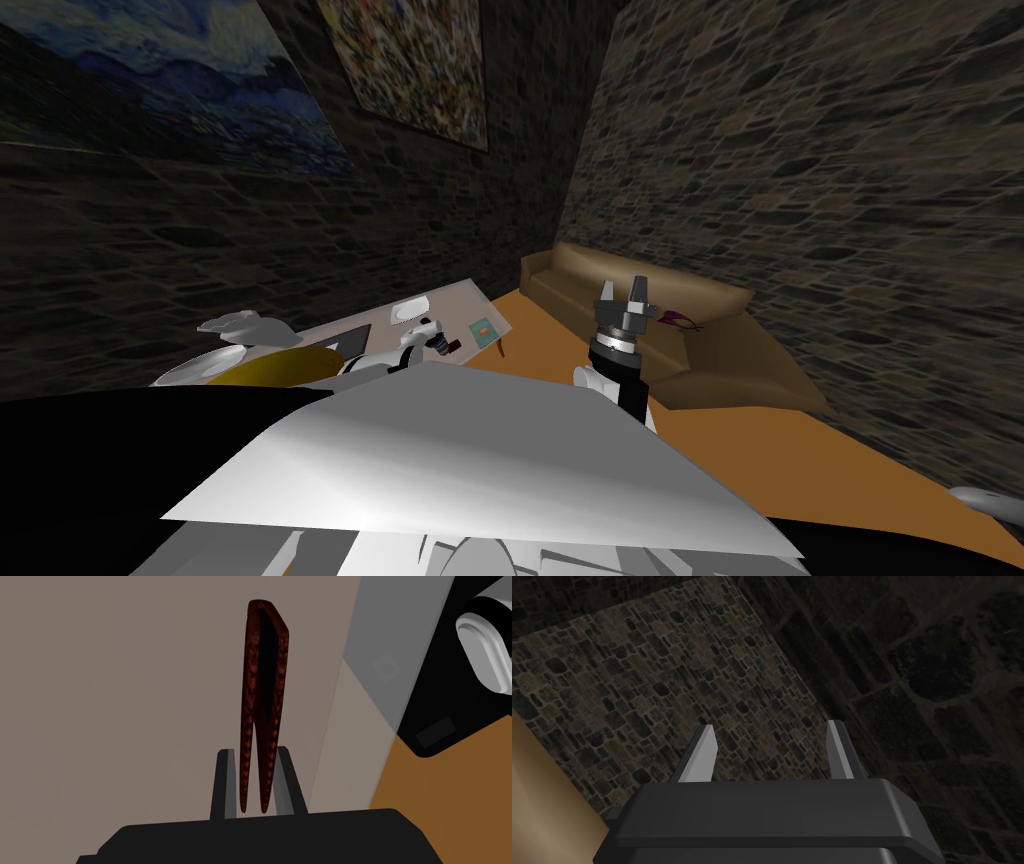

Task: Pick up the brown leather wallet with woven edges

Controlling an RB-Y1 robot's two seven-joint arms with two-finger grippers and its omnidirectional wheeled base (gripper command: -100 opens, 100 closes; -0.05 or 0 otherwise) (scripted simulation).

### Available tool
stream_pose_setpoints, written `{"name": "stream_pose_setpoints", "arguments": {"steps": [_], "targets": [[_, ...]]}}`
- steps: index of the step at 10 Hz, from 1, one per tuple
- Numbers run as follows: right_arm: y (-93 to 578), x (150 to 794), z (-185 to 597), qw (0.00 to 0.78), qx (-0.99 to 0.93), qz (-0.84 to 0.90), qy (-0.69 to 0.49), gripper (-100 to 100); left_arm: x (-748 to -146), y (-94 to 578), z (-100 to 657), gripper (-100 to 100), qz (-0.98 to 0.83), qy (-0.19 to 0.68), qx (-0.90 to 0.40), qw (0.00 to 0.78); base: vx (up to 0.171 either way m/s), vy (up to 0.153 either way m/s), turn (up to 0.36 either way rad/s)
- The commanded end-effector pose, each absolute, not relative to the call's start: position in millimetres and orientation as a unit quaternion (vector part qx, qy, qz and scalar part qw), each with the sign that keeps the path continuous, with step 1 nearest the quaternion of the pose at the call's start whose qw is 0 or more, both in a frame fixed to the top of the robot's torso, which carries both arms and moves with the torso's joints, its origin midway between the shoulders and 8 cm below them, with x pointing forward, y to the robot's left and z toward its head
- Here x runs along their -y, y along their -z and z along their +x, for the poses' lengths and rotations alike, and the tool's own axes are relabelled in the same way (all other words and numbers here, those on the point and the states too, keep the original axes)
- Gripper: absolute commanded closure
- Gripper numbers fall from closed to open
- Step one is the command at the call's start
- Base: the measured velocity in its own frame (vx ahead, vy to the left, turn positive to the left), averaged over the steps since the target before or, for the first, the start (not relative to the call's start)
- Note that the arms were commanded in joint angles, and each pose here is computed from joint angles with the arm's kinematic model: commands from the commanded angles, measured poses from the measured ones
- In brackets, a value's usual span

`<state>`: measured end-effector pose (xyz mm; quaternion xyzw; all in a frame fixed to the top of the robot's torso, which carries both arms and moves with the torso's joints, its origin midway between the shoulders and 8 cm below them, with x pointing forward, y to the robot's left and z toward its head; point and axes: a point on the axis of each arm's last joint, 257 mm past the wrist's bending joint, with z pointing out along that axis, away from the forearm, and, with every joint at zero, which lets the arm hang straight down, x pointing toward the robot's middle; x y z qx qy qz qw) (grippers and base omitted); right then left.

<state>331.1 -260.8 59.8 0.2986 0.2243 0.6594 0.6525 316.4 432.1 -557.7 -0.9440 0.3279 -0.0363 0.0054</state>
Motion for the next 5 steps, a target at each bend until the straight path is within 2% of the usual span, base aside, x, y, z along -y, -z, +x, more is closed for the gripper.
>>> {"name": "stream_pose_setpoints", "arguments": {"steps": [1, 2, 3, 5], "targets": [[-59.8, 260.8, 331.1, 0.652, -0.224, 0.299, -0.659, 0, -432.1, 557.7, 316.4, 100, -0.944, 0.036, -0.328, 0.005, 0.0, 0.0, 0.0], [-59.8, 260.8, 331.1, 0.653, -0.224, 0.299, -0.659, 0, -432.0, 557.7, 316.3, 0, -0.944, 0.036, -0.328, 0.005, 0.0, 0.0, 0.0], [-59.8, 260.8, 331.1, 0.653, -0.224, 0.299, -0.659, 0, -442.0, 546.0, 325.0, 100, -0.945, 0.037, -0.325, 0.008, -0.051, -0.021, -0.036], [-59.8, 260.7, 331.1, 0.652, -0.224, 0.299, -0.659, 0, -442.5, 542.7, 327.1, 100, -0.945, 0.038, -0.325, 0.01, -0.053, -0.027, -0.019]]}}
